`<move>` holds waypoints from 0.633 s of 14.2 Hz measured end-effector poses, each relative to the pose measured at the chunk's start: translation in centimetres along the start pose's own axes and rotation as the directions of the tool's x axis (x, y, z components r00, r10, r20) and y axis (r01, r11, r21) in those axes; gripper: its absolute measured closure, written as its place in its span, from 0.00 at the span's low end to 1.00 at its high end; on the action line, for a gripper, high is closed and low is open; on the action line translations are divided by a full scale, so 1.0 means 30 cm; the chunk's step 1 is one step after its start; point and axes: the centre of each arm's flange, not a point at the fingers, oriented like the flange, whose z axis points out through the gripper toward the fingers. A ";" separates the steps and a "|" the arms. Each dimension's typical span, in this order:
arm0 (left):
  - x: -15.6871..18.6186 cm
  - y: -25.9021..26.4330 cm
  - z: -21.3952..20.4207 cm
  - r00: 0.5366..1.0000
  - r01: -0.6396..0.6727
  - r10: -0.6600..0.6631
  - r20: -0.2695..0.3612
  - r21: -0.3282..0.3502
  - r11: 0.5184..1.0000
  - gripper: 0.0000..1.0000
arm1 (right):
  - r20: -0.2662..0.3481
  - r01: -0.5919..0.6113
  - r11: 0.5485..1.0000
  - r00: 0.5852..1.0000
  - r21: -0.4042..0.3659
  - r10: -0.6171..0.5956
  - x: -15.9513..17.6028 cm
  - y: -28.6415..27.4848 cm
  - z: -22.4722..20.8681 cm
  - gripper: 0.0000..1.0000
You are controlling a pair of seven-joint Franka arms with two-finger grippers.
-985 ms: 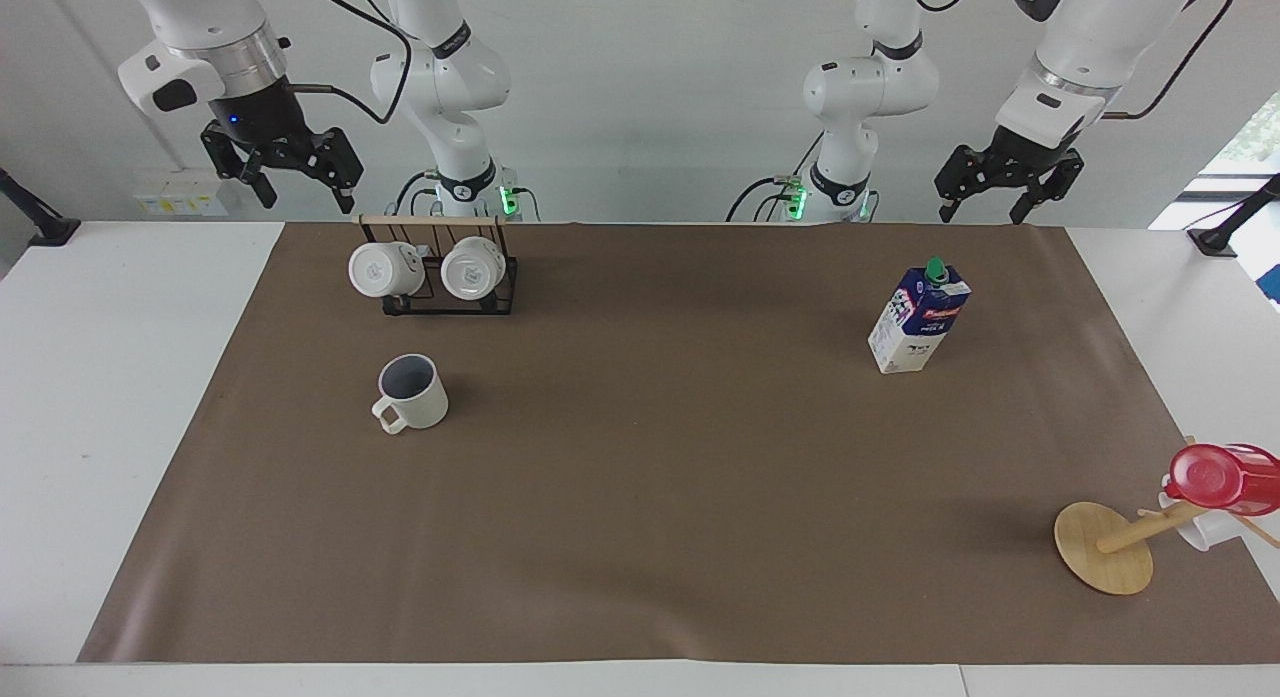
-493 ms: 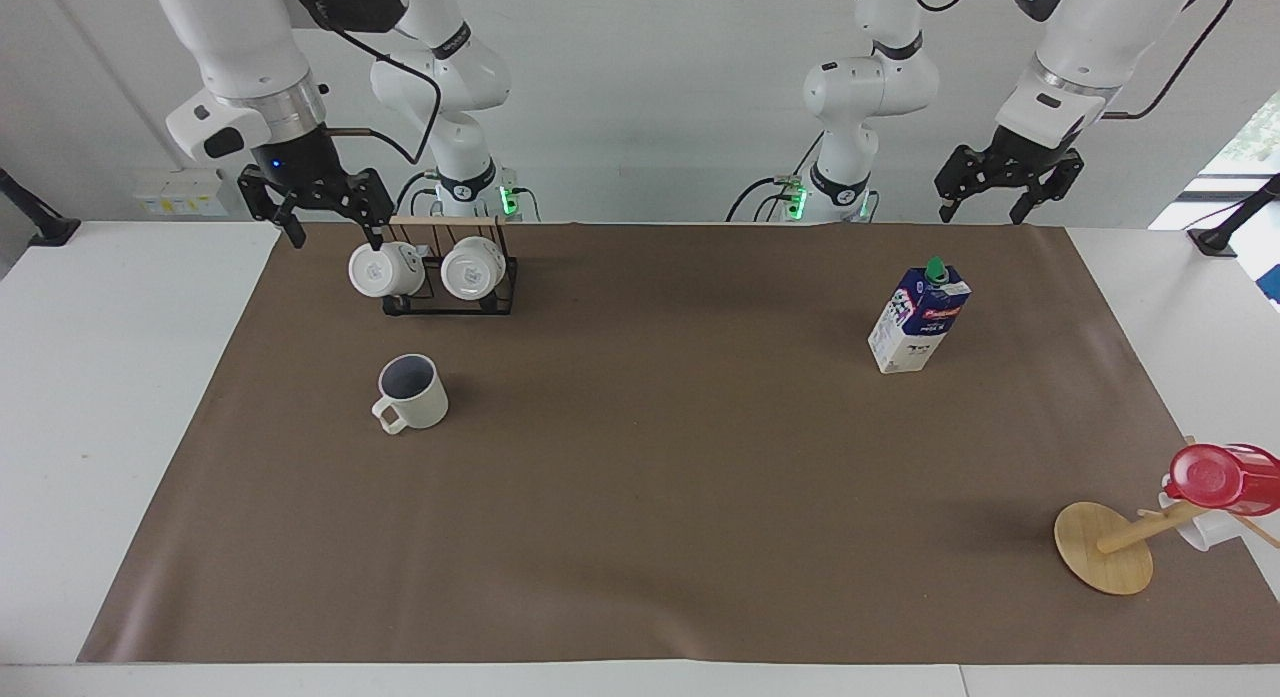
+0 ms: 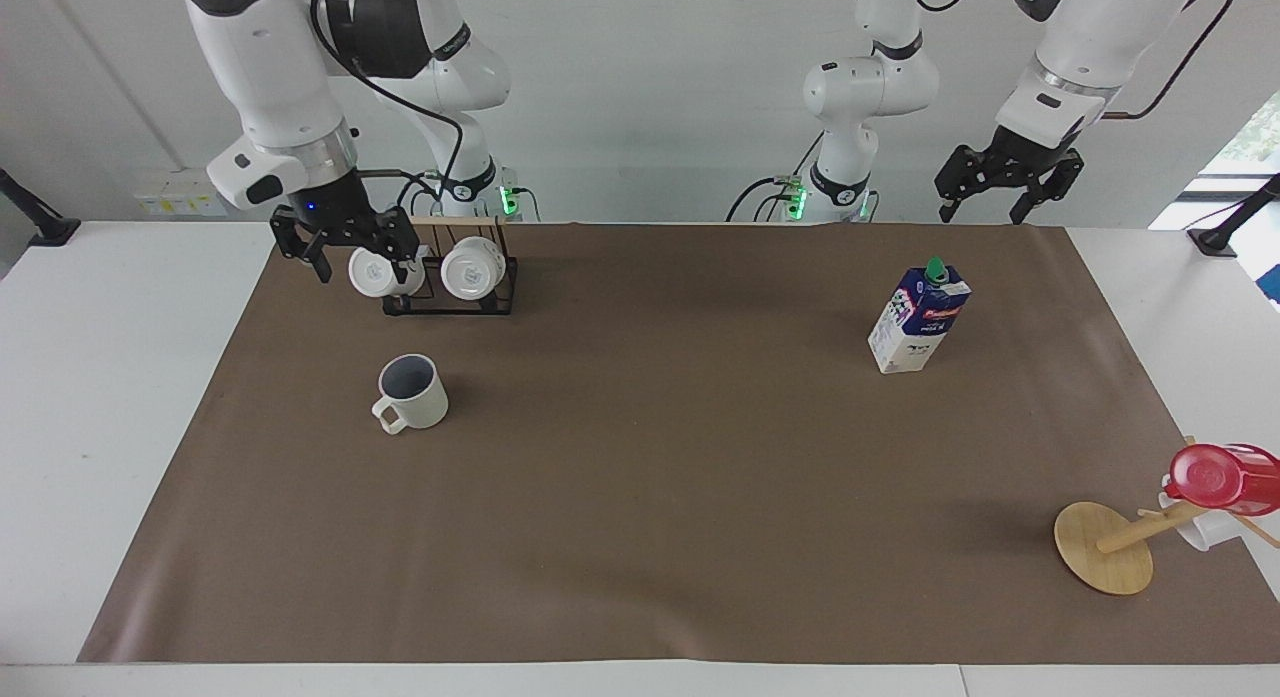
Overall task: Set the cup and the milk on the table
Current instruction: 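Reach the right gripper toward the standing white mug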
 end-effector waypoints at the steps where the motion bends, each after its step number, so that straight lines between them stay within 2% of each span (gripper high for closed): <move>1: 0.000 0.000 0.000 1.000 0.000 0.000 0.000 0.000 1.000 0.00 | -0.005 -0.001 1.000 1.000 0.001 0.001 0.009 -0.002 0.061 0.00; 5: 0.000 0.000 0.000 1.000 0.000 0.000 0.000 0.000 1.000 0.00 | 0.016 -0.010 1.000 1.000 0.000 0.010 -0.019 -0.002 0.253 0.00; 9: 0.000 0.000 0.000 1.000 0.000 0.000 0.000 0.000 1.000 0.00 | 0.039 -0.013 1.000 0.999 -0.003 0.014 -0.050 0.009 0.342 0.00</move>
